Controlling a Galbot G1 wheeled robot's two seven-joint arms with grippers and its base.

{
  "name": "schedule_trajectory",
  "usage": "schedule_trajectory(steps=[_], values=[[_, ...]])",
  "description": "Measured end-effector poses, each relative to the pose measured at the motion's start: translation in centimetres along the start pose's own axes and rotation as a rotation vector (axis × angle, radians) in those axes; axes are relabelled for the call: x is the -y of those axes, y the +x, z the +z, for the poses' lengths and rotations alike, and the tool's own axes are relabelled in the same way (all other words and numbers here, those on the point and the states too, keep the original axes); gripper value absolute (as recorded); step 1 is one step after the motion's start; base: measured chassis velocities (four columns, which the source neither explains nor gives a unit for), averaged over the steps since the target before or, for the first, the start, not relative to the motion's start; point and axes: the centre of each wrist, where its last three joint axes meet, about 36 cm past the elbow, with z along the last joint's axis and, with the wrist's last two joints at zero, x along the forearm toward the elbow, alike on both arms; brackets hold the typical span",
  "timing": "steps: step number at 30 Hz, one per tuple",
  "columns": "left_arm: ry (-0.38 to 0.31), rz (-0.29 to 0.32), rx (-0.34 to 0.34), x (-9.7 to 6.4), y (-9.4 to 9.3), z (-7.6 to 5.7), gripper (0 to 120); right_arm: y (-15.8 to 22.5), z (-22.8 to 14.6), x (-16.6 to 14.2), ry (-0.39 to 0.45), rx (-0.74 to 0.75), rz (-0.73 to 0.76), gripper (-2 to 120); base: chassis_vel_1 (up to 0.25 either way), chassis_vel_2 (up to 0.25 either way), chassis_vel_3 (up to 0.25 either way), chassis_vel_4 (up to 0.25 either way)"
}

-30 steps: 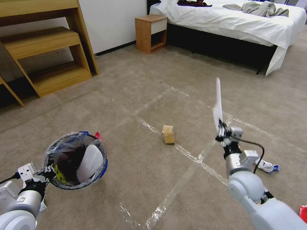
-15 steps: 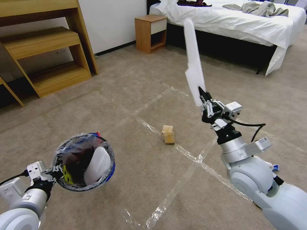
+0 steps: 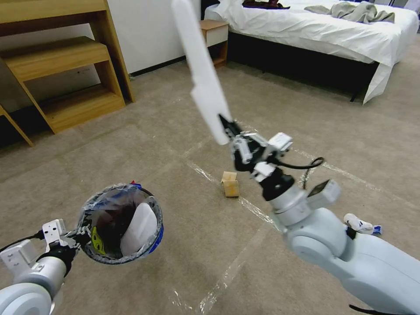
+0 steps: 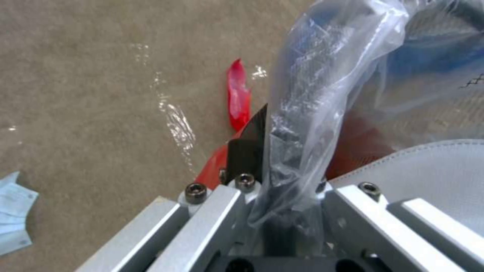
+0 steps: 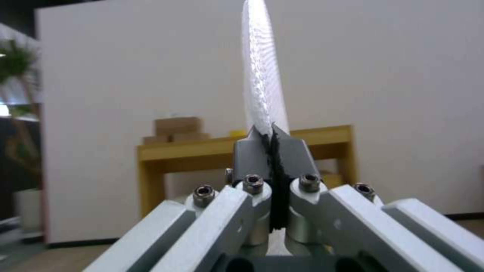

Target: Pick up the trash bin and place the garbage on the floor into it.

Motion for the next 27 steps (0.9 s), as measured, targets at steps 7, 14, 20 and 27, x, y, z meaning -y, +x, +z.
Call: schedule_trajectory(steps=[7,14,20,27], values=[[0.027,0.043,-0.066,0.2,-0.2,-1.5,1,-2.7,3.3,-1.9,-0.065,-0.033,-0.110,0,0.000,0.000,0.000,0.000],[0.047,0.064,-0.097,0.3,-0.4,-2.9,1,-5.7,6.9,-3.7,-0.087,-0.094,-0.207,0,0.000,0.000,0.000,0.000],[0.044,0.065,-0.098,0.2,-0.4,-3.3,1,-7.0,9.6,-5.1,-0.100,-0.140,-0.254,0,0.000,0.000,0.000,0.000],[0.045,0.068,-0.094,0.3,-0.3,-3.4,1,-7.0,12.4,-7.4,-0.140,-0.191,-0.285,0,0.000,0.000,0.000,0.000]])
